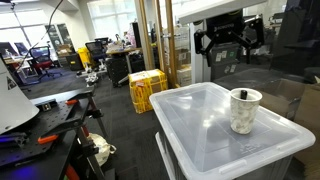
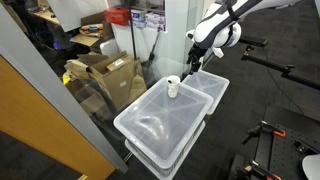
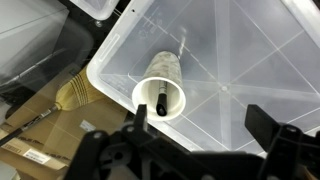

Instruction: Remove the marker from the mug cup and place it on the table

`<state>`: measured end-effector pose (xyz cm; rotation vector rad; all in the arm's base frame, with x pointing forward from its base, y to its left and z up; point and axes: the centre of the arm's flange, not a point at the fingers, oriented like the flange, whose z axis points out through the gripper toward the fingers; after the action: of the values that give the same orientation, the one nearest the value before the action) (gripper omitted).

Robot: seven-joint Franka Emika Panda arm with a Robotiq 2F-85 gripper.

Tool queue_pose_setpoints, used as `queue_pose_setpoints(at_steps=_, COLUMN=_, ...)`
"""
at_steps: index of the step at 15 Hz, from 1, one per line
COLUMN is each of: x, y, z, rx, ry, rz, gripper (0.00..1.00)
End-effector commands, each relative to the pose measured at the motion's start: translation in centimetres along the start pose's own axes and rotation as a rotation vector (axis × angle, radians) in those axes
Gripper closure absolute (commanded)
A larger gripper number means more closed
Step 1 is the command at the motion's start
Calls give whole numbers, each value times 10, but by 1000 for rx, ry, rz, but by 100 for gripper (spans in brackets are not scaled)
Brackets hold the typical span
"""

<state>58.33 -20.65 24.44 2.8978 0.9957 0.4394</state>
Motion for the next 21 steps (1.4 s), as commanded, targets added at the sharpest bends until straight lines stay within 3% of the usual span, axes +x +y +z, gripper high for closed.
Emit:
queue_pose_setpoints(at_steps=1, x=0, y=1, z=0, rx=-1, ry=0, rz=1, gripper=0)
queue_pose_setpoints(at_steps=17, x=4, y=17, z=27, rx=35, ry=12, rz=-5, gripper=0)
queue_pose_setpoints(at_steps=21, x=6, y=24, z=37, rx=38, ry=3, rz=-26, gripper=8)
